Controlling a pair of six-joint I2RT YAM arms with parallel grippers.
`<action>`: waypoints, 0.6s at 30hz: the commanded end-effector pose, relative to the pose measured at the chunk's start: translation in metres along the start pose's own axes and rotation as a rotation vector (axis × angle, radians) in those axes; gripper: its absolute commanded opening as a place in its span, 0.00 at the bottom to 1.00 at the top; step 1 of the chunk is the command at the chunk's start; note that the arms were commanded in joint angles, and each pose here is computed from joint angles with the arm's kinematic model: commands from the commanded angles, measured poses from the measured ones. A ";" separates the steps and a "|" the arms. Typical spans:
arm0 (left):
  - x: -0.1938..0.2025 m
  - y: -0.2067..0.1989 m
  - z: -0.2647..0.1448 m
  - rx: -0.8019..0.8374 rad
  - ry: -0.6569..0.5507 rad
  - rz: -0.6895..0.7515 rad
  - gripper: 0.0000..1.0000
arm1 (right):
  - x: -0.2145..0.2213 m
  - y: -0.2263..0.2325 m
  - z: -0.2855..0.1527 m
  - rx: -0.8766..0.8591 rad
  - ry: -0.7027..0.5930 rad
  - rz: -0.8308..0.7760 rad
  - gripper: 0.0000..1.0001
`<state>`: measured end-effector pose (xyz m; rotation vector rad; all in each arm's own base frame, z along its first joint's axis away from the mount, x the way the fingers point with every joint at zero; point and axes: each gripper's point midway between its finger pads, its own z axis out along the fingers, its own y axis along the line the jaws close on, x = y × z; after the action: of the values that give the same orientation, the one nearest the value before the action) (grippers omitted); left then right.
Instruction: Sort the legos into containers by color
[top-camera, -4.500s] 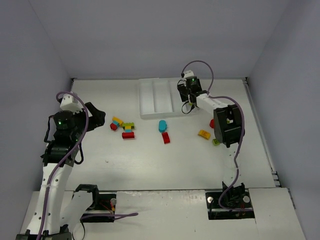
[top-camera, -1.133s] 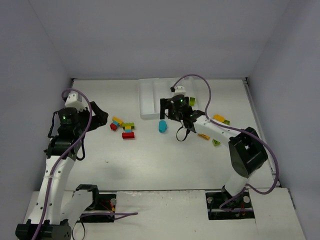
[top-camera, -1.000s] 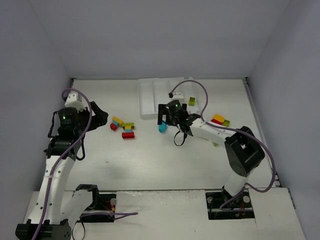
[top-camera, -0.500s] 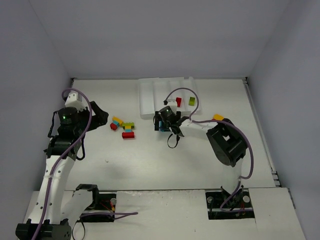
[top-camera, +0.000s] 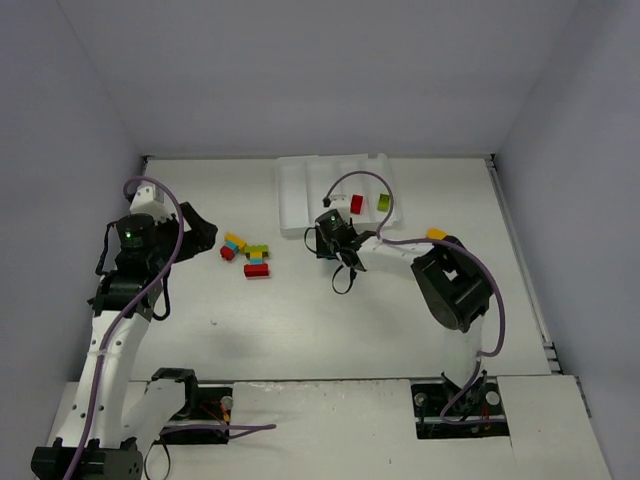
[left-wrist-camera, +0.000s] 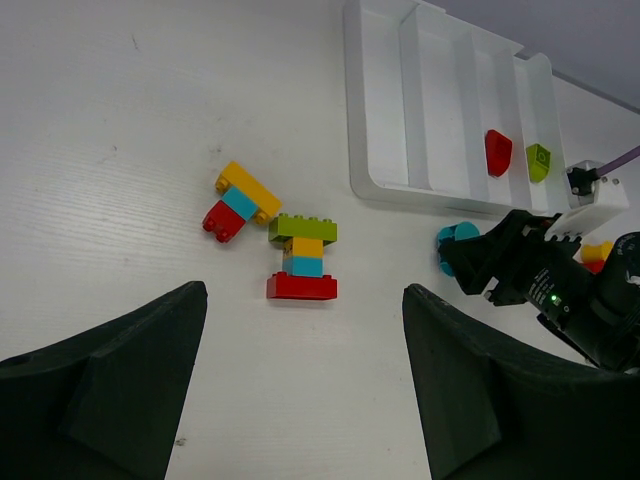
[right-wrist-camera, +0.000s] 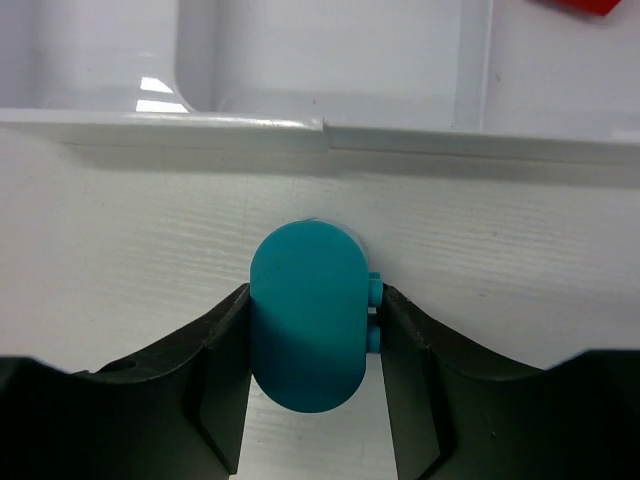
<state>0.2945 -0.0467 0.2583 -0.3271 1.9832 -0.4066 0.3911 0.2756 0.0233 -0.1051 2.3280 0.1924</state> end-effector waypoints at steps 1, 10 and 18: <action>-0.024 -0.014 -0.003 0.048 -0.073 0.000 0.73 | -0.100 0.015 -0.041 -0.031 -0.242 -0.029 0.00; -0.022 -0.014 -0.001 0.048 -0.060 -0.001 0.73 | -0.187 -0.005 -0.001 -0.040 -0.335 -0.122 0.03; -0.022 -0.016 -0.002 0.059 -0.054 -0.004 0.73 | -0.209 -0.001 0.041 -0.093 -0.344 -0.217 0.07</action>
<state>0.2957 -0.0498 0.2542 -0.3200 2.0018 -0.4226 0.5570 0.2614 0.1254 -0.2304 2.0233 0.1544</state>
